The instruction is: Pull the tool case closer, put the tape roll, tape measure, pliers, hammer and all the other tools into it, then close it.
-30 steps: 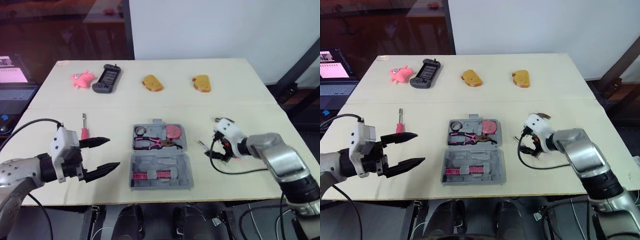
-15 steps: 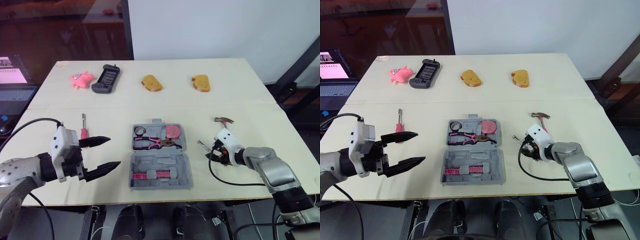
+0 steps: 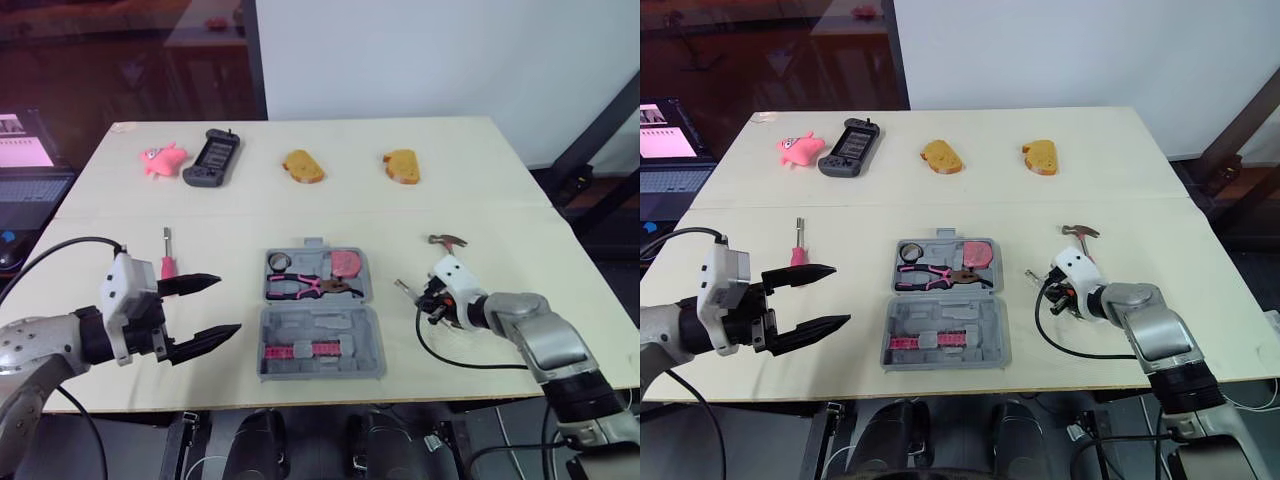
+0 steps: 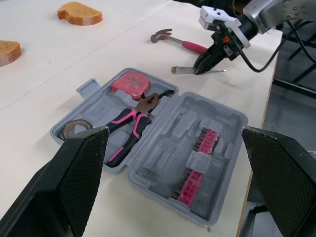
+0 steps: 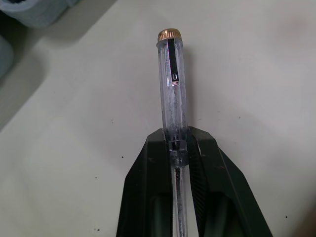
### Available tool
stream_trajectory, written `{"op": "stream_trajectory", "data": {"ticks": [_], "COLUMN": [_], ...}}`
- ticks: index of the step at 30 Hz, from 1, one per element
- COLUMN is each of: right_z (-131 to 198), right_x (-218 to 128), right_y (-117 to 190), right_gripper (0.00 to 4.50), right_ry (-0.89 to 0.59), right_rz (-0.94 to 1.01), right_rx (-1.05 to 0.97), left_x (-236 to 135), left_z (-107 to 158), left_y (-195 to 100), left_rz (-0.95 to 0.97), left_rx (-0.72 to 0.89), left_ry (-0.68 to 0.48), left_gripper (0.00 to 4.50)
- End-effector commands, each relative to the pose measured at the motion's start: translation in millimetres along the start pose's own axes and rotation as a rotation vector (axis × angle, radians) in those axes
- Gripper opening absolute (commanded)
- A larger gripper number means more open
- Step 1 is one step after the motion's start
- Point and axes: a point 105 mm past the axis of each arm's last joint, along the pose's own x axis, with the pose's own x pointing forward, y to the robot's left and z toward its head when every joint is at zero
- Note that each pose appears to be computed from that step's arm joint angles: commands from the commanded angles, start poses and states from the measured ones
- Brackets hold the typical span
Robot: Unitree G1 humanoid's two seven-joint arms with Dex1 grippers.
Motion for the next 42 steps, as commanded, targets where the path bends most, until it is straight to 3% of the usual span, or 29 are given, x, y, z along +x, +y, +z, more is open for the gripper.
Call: {"op": "stream_trajectory", "data": {"ticks": [1,5,10,15,19,23,28,42], "right_z": [4,25,76,95,125,128,146,155], "right_x": [-1,-8,-24,-30,-34,-35,-20,19], "right_y": [0,-2,8,33,70,96,130,176], "right_gripper": [0.05,0.05,0.05,0.05,0.05,0.05,0.05,0.05], "right_ry": [-0.009,-0.04,-0.065,0.116,0.186,0.299,0.336,0.362], "right_rz": [-0.003,0.002,0.07,0.153,0.334,0.451,0.495,0.494], "right_rx": [0.006,-0.05,-0.181,-0.444,-0.59,-0.695,-0.733,-0.775], "left_x": [-2,-4,-10,-19,-31,-39,-46,-51], "left_z": [8,6,1,-10,-20,-31,-45,-51], "left_y": [-1,-1,0,3,5,-1,-11,-14], "left_rz": [-0.006,-0.003,0.004,0.021,0.056,0.076,0.105,0.138], "left_rx": [0.048,0.048,0.044,0.047,0.053,0.043,0.028,0.011], "left_ry": [-0.006,0.0,0.02,0.066,0.1,0.12,0.138,0.148], "left_gripper": [4.5,4.5,4.5,4.5,4.5,4.5,4.5,4.5]}}
